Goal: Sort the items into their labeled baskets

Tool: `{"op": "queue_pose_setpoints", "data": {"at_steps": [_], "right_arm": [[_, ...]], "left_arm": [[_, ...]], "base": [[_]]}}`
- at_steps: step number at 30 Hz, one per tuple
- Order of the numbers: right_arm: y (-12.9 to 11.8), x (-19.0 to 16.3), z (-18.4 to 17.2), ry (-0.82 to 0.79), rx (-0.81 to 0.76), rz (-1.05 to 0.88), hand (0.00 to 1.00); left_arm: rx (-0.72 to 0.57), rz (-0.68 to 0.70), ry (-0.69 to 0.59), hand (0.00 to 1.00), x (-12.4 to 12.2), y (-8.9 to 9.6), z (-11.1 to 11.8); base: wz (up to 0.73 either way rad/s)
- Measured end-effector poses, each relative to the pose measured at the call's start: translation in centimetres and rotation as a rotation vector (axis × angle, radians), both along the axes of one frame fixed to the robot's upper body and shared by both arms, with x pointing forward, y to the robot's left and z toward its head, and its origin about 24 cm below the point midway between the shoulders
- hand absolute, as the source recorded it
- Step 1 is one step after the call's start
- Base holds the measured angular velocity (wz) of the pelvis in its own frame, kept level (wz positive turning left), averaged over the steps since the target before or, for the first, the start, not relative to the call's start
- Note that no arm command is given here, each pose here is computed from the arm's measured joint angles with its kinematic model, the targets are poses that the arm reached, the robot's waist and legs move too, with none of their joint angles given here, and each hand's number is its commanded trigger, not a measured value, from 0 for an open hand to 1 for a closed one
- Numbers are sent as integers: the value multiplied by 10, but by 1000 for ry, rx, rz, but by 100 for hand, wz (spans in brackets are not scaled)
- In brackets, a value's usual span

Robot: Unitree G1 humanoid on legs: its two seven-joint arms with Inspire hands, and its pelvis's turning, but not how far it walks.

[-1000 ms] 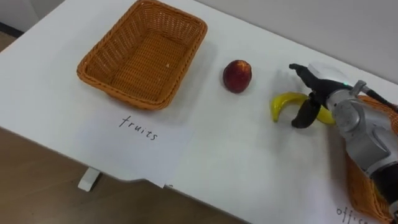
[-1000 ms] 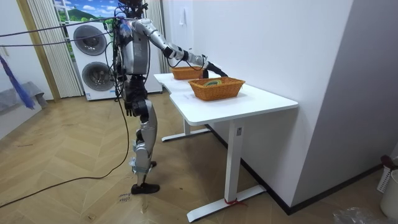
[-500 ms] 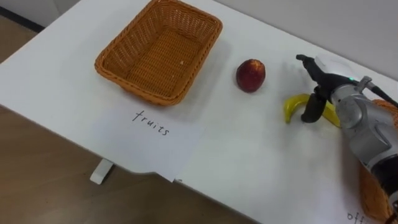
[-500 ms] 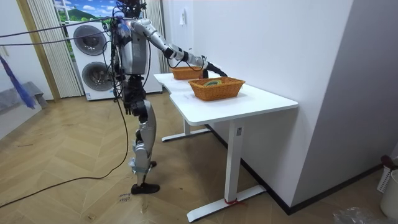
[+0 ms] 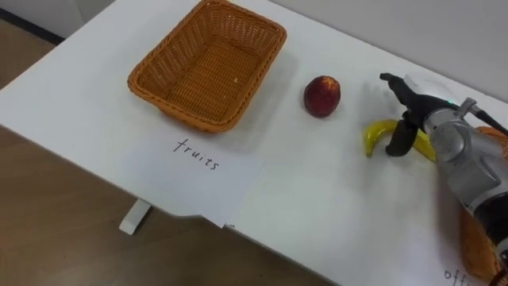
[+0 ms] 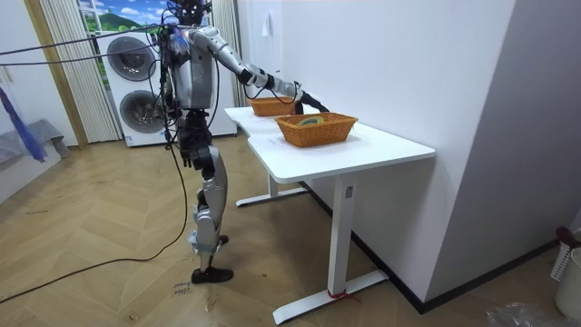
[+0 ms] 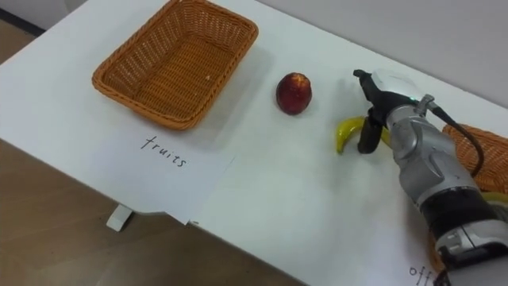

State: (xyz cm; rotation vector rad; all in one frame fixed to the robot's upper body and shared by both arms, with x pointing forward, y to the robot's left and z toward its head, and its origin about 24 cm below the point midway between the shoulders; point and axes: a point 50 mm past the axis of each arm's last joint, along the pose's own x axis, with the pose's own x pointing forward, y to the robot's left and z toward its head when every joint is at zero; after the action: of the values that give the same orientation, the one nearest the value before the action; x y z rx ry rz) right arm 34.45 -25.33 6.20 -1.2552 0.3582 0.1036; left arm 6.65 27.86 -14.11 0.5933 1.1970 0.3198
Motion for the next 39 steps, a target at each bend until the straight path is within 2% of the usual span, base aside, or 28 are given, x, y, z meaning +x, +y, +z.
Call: {"op": "queue_pose_setpoints", "data": {"at_steps": [8,12,30,35,39], "right_arm": [[-7,-5,-13,92,92,-39,100],[-8,-5,-13,76,114,-57,100],[-12,-3,-12,85,164,-85,100],[-10,-2,-6,77,178,-62,100],[6,2,6,53,184,13,100]], "left_arm": [[-7,-6,-7,0,5,0,1],[-9,-17,-29,0,15,1,3],[-16,-16,-12,0,11,1,0],[-22,-24,-9,0,10,0,0],[-22,-23,-12,0,11,0,0]], "base": [[0],[0],[0],[-7],[-13]]}}
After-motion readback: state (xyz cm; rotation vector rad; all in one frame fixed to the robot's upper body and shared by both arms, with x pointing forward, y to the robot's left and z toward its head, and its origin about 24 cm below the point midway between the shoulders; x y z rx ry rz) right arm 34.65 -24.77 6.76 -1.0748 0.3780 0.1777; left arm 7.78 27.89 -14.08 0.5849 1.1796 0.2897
